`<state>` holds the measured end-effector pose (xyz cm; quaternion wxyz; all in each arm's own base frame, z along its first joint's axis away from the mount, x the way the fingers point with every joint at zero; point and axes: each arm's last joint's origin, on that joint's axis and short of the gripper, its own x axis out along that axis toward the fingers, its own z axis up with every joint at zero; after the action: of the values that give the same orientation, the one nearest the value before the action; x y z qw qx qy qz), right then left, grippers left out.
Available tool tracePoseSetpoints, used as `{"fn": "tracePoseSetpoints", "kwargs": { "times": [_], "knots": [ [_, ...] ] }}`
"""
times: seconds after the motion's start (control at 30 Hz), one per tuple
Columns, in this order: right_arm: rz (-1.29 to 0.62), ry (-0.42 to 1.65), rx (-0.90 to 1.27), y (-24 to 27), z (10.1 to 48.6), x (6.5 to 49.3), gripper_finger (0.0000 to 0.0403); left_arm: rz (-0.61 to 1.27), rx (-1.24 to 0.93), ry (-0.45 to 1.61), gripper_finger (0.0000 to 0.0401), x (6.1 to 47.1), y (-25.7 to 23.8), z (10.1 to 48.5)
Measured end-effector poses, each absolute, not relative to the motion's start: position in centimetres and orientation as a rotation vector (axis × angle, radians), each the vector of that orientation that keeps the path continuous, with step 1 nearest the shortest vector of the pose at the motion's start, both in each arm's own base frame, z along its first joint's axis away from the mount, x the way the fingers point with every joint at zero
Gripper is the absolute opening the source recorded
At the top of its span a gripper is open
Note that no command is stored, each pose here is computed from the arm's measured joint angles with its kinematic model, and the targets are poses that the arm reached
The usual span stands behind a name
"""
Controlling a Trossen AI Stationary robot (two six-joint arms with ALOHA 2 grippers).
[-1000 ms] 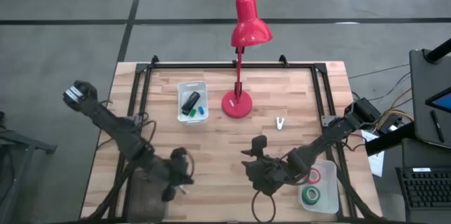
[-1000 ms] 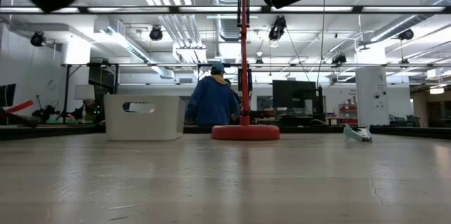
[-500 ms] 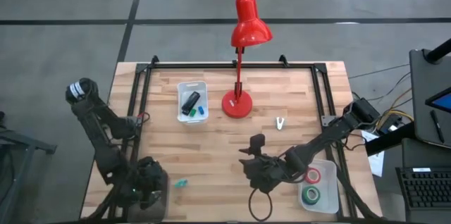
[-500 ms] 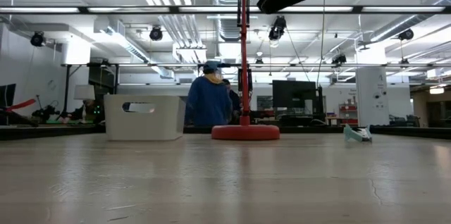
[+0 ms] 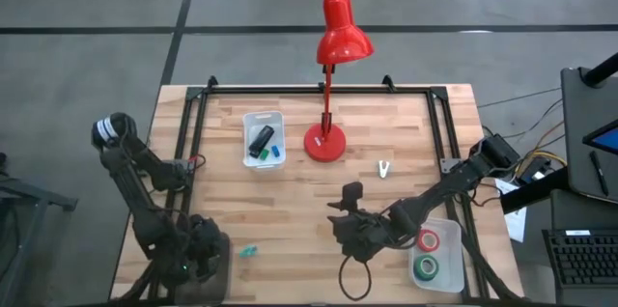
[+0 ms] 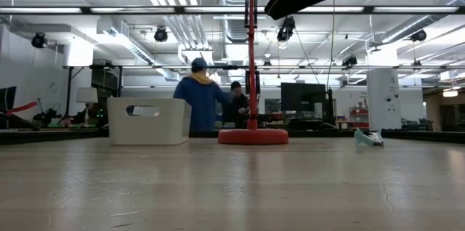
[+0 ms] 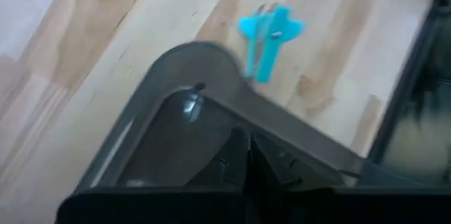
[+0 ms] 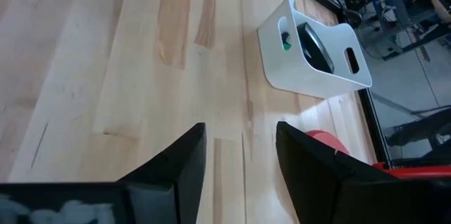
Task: Pick and place Stapler, Stapler remover, tape
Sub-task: Put the black staple remover into the black bin, then put the right blue staple remover into the black bin
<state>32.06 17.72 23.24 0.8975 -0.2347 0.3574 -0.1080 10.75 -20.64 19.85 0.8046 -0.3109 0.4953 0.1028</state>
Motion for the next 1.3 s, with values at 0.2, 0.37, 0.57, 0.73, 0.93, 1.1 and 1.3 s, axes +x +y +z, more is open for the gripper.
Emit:
{"fn": "tracePoseSetpoints", "kwargs": {
  "times": [0.2, 0.37, 0.57, 0.73, 0.93, 1.1, 1.3],
  "knots": [
    [-0.227, 0.742, -0.486, 17.6, 23.1, 32.1, 0.0167, 0.269, -0.691, 1.098, 0.0015, 10.6, -20.5, 18.8],
    [-0.23, 0.731, -0.476, 17.5, 23.0, 32.2, 0.0166, 0.305, -0.734, 1.016, 0.0016, 10.7, -20.1, 18.0],
    [-0.228, 0.725, -0.475, 17.5, 22.7, 32.2, 0.0159, 0.335, -0.775, 1.015, 0.0016, 10.5, -19.8, 17.4],
    [-0.228, 0.731, -0.479, 17.4, 22.5, 32.1, 0.0155, 0.354, -0.782, 0.951, 0.0027, 10.6, -19.7, 17.4],
    [-0.229, 0.729, -0.475, 17.4, 22.5, 32.1, 0.016, 0.374, -0.816, 0.93, 0.0072, 10.7, -19.6, 17.4],
    [-0.229, 0.729, -0.478, 17.4, 22.5, 32.1, 0.016, 0.322, -0.789, 0.932, 0.0108, 10.8, -19.9, 17.8],
    [-0.233, 0.73, -0.478, 17.3, 22.5, 32.2, 0.015, 0.229, -0.736, 0.853, 0.0119, 11.2, -20.5, 19.9]
  ]
}}
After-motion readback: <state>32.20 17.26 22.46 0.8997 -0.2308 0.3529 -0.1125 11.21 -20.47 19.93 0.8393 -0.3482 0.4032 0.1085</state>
